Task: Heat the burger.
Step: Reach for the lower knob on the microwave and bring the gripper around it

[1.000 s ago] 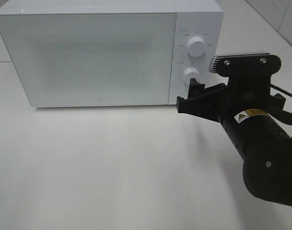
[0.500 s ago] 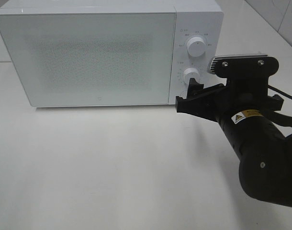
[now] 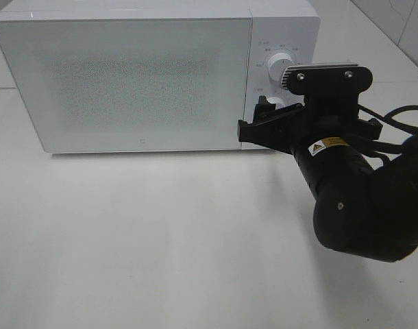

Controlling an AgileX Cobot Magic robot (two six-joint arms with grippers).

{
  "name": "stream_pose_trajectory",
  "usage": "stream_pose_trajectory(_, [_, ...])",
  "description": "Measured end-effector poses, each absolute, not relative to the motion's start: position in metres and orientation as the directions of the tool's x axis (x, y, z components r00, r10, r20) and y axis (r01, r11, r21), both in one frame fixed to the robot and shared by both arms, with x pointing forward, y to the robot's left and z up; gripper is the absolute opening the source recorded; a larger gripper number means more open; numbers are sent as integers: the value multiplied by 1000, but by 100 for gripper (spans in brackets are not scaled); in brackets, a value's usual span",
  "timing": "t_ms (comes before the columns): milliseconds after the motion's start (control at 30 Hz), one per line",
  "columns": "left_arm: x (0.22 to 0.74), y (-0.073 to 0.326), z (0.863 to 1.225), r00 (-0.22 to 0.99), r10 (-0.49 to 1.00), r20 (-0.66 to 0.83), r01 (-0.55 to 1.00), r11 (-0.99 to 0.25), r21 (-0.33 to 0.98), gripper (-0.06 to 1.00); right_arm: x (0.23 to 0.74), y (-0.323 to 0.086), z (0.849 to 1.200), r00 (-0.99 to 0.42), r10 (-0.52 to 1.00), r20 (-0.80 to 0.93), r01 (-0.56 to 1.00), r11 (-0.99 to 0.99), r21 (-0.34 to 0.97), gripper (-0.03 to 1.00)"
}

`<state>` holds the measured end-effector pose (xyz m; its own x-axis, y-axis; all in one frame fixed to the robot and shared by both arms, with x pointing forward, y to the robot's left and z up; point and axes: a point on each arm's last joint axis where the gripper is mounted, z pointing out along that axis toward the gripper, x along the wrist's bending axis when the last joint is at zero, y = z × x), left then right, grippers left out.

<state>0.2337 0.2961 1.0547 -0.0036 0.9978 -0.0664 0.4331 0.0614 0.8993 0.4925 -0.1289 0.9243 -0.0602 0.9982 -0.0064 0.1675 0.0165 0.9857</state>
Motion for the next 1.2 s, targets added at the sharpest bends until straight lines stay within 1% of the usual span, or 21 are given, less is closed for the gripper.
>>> stream_pose_trajectory(167, [234, 296, 1055, -4, 998, -66, 433, 61, 899, 99, 502, -123, 912, -61, 998, 5, 187, 6, 982, 76])
stream_pose_trajectory(500, [234, 296, 1055, -4, 998, -66, 433, 61, 899, 99, 515, -122, 900, -65, 998, 26, 222, -11, 975, 76])
stream_pose_trajectory(767, [234, 296, 1055, -4, 998, -66, 433, 61, 899, 99, 524, -119, 895, -82, 996, 24, 227, -5, 974, 76])
stream_pose_trajectory(1200, [234, 296, 1055, -4, 998, -66, 433, 61, 899, 99, 533, -125, 895, -68, 997, 35, 221, -19, 975, 76])
